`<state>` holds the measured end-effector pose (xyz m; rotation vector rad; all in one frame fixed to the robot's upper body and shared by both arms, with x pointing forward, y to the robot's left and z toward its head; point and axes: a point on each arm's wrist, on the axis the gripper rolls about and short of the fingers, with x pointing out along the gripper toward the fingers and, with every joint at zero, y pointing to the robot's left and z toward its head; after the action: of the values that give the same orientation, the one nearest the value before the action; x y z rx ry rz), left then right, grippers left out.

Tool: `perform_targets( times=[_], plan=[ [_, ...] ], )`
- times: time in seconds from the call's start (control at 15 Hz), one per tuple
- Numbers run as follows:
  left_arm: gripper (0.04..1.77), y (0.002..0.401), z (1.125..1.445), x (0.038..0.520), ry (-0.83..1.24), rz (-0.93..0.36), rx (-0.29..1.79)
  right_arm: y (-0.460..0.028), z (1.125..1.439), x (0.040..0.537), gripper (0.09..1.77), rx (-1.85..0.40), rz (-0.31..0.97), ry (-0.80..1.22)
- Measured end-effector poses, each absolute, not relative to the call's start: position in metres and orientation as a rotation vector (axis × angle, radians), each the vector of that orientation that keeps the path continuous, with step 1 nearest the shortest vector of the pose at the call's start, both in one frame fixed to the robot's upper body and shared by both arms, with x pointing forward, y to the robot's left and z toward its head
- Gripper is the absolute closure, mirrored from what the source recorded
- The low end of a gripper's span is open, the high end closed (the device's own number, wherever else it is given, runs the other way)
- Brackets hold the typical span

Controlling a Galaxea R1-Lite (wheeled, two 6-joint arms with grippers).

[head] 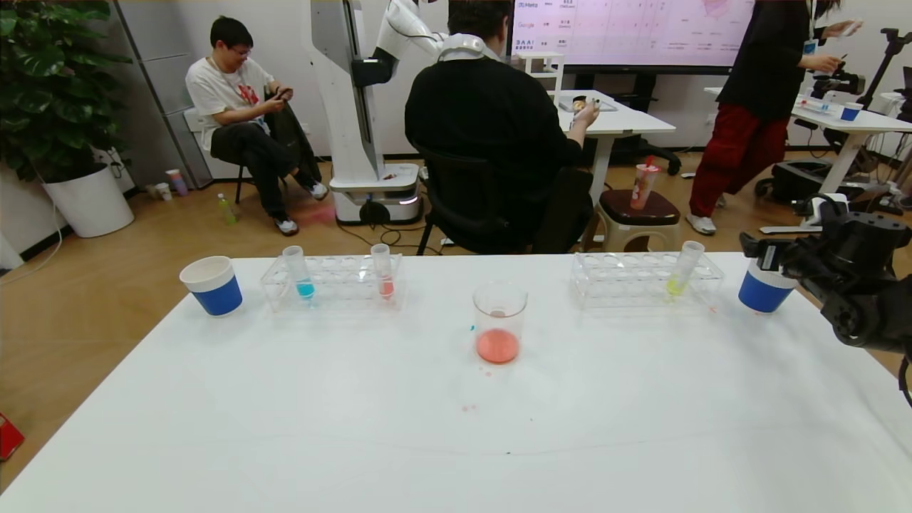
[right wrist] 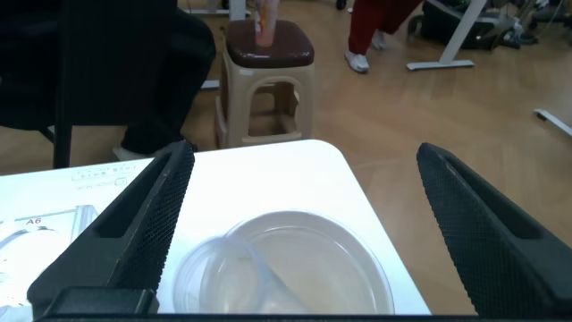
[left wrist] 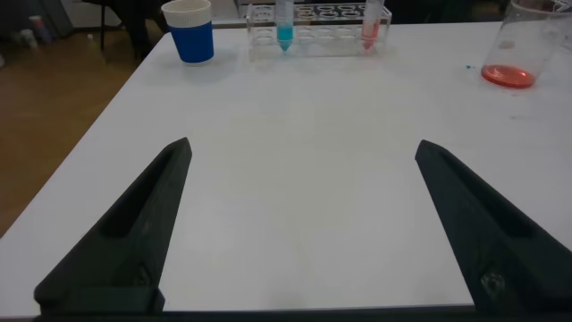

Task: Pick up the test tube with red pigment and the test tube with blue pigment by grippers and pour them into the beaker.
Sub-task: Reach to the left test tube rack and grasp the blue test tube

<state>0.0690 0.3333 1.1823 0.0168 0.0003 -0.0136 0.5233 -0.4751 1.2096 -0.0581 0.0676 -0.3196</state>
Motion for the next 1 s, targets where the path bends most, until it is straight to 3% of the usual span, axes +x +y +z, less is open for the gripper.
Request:
perform_targets(
  times=[0.6, 1.0],
  plan=[
    [0.06, 0.333, 1.182, 0.069, 0.0, -0.014, 0.017, -0.36, 1.288, 0.502, 0.12, -0.011, -0.056, -0.078],
    [0.06, 0.333, 1.182, 0.069, 0.0, -0.014, 0.017, -0.354, 1.349, 0.444, 0.12, -0.019, -0.058, -0.185]
  ],
)
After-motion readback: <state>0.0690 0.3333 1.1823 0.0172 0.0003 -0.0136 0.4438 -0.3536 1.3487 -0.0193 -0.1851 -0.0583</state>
